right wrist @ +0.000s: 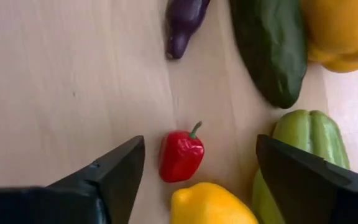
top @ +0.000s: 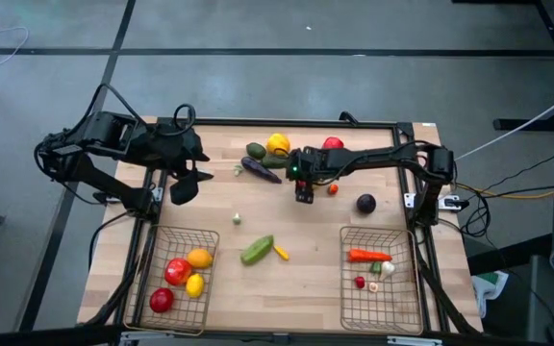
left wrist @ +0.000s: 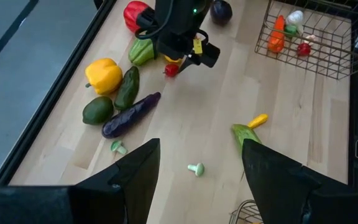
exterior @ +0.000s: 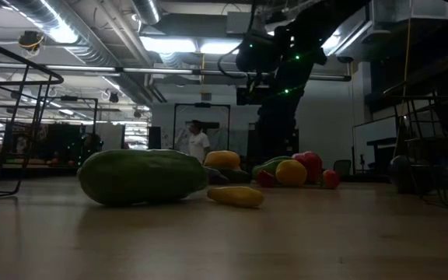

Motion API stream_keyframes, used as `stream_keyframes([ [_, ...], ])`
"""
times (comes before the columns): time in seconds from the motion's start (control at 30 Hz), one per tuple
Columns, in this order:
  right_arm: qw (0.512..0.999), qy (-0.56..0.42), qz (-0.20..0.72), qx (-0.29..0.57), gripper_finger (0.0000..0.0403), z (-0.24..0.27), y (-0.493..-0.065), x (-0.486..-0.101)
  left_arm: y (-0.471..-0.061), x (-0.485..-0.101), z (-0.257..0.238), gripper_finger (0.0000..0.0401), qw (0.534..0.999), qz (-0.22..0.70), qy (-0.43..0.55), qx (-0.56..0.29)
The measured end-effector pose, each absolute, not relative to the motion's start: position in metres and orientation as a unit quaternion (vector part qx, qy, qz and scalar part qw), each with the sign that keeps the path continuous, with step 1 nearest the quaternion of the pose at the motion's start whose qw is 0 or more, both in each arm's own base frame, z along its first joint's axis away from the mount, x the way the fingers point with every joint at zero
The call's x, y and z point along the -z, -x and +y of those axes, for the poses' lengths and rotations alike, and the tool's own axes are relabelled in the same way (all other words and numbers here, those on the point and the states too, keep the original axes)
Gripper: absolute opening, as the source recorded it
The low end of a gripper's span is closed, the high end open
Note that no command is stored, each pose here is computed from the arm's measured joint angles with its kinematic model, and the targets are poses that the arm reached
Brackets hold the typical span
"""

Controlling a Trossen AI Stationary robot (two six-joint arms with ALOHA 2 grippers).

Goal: Sort produce into baskets
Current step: Put the small red chilli pepper into the right wire basket

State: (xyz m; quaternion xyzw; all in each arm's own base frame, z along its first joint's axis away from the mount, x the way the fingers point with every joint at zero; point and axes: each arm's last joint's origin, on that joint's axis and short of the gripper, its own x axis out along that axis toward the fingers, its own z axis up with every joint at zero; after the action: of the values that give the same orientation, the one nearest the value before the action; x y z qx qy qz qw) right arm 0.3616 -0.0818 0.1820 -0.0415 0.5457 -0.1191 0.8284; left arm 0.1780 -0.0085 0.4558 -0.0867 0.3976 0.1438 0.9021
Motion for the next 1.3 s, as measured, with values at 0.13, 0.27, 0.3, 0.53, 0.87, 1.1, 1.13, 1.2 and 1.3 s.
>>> stream_keyframes([
  [0.13,0.831,0.043,0.540,0.123,0.0281,-0.082,-0.361,-0.177,-0.178,-0.456,-0.008,0.0224,0.902,0.398,0.087,-0.144],
  [0.27,0.834,0.044,0.536,0.124,0.0274,-0.082,-0.359,-0.171,-0.178,-0.456,-0.008,0.0224,0.902,0.398,0.087,-0.144],
  [0.3,0.833,0.044,0.538,0.123,0.0273,-0.081,-0.358,-0.170,-0.178,-0.456,-0.008,0.0224,0.902,0.398,0.087,-0.144],
  [0.53,0.822,0.044,0.554,0.123,0.0273,-0.082,-0.361,-0.152,-0.178,-0.456,-0.008,0.0224,0.902,0.398,0.087,-0.144],
  [0.87,0.816,0.045,0.564,0.120,0.0272,-0.083,-0.363,-0.142,-0.178,-0.456,-0.008,0.0224,0.903,0.399,0.081,-0.141],
  [1.1,0.817,0.043,0.563,0.117,0.0223,-0.082,-0.364,-0.141,-0.178,-0.456,-0.008,0.0224,0.903,0.399,0.081,-0.141],
  [1.13,0.817,0.043,0.563,0.117,0.0214,-0.082,-0.364,-0.141,-0.178,-0.456,-0.008,0.0224,0.903,0.399,0.081,-0.141],
  [1.2,0.817,0.043,0.563,0.116,0.0194,-0.082,-0.364,-0.141,-0.178,-0.456,-0.008,0.0224,0.903,0.399,0.081,-0.141],
  [1.3,0.818,0.039,0.563,0.109,0.0167,-0.082,-0.364,-0.141,-0.178,-0.456,-0.008,0.0224,0.903,0.399,0.081,-0.141],
])
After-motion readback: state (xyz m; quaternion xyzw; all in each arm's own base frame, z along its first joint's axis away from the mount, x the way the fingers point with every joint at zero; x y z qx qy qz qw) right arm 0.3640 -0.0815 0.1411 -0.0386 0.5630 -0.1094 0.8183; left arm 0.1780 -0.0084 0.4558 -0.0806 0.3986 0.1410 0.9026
